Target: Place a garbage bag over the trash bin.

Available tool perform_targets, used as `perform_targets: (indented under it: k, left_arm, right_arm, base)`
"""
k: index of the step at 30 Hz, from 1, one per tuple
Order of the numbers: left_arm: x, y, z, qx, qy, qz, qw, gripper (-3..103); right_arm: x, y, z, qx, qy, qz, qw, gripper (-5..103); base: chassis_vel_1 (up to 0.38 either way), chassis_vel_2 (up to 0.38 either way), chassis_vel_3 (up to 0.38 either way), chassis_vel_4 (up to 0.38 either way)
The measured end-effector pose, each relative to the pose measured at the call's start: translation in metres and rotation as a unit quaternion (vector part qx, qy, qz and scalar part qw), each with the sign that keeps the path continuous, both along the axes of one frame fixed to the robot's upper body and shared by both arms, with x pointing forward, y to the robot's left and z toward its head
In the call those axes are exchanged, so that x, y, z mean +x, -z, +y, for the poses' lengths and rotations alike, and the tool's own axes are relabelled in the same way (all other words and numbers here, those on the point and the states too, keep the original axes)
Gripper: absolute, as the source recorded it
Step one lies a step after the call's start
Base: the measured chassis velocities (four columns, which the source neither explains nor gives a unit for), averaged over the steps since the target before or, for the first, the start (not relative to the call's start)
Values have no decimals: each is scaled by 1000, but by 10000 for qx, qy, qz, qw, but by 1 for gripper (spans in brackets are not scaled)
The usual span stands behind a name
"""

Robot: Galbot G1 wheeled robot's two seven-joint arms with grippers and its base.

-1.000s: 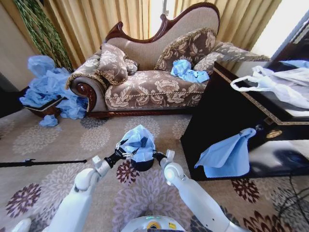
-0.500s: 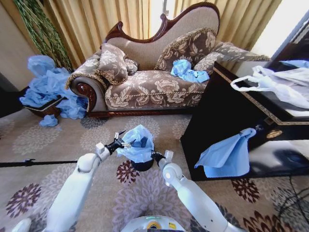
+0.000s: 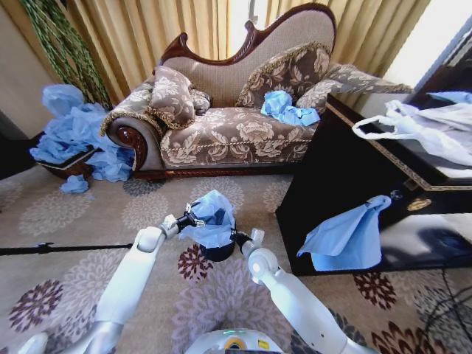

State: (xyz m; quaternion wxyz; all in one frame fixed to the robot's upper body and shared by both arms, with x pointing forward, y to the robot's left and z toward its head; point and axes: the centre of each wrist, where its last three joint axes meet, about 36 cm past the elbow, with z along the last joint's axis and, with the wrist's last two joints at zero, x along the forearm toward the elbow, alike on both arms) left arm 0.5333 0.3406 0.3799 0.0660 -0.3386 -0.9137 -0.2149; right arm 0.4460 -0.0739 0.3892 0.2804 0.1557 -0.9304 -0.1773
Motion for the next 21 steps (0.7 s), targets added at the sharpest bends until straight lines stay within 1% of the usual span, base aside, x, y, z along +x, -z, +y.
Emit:
perform_targets:
  k: [1, 2, 4, 7, 8, 11, 13, 16, 17, 18, 19, 21]
  left_arm:
    - [3, 1, -3, 19, -15, 32, 10000, 97]
    - [5, 1, -4, 22, -16, 43, 10000, 93]
    - [8, 1, -6, 20, -15, 47, 10000, 93]
    - [12, -1, -9, 16, -27, 28, 10000, 76]
    - [12, -1, -9, 16, -27, 28, 10000, 76]
    - [16, -1, -9, -17, -69, 43, 10000, 60]
    - [16, -1, -9, -28, -75, 48, 10000, 60]
    - [16, 2, -10, -118, -142, 51, 9998, 44]
    - [16, 2, -10, -118, -142, 51, 9998, 44]
    - [15, 3, -10, -190, -236, 44, 9995, 39]
    - [15, 3, -10, -190, -236, 44, 9995, 39]
    - [15, 2, -9, -318, -371, 14, 9988, 28]
  right_arm:
    - [1, 0, -1, -4, 8, -1, 10000, 0]
    - [1, 1, -1, -6, 12, -5, 10000, 0]
    - [2, 1, -1, -10, 15, -8, 10000, 0]
    - [3, 1, -2, -13, 23, -12, 10000, 0]
    - [3, 1, -2, -13, 23, -12, 10000, 0]
    - [6, 2, -2, -22, 37, -19, 10000, 0]
    - [7, 1, -2, -23, 39, -23, 10000, 0]
    - [8, 2, -3, -39, 43, -33, 10000, 0]
    - [8, 2, -3, -39, 43, -33, 10000, 0]
    - [8, 2, -3, -46, 40, -38, 10000, 0]
    - [8, 2, -3, -46, 40, -38, 10000, 0]
    - [8, 2, -4, -59, 38, -39, 10000, 0]
  base:
    - [0, 0, 0, 0]
    - [0, 0, 0, 0]
    - [0, 0, 0, 0]
    - [0, 0, 0, 0]
    - [0, 0, 0, 0]
    - [0, 0, 0, 0]
    - [0, 0, 0, 0]
    - [0, 0, 0, 0]
    - [0, 0, 0, 0]
    - [0, 0, 0, 0]
    - [0, 0, 0, 0]
    - [0, 0, 0, 0]
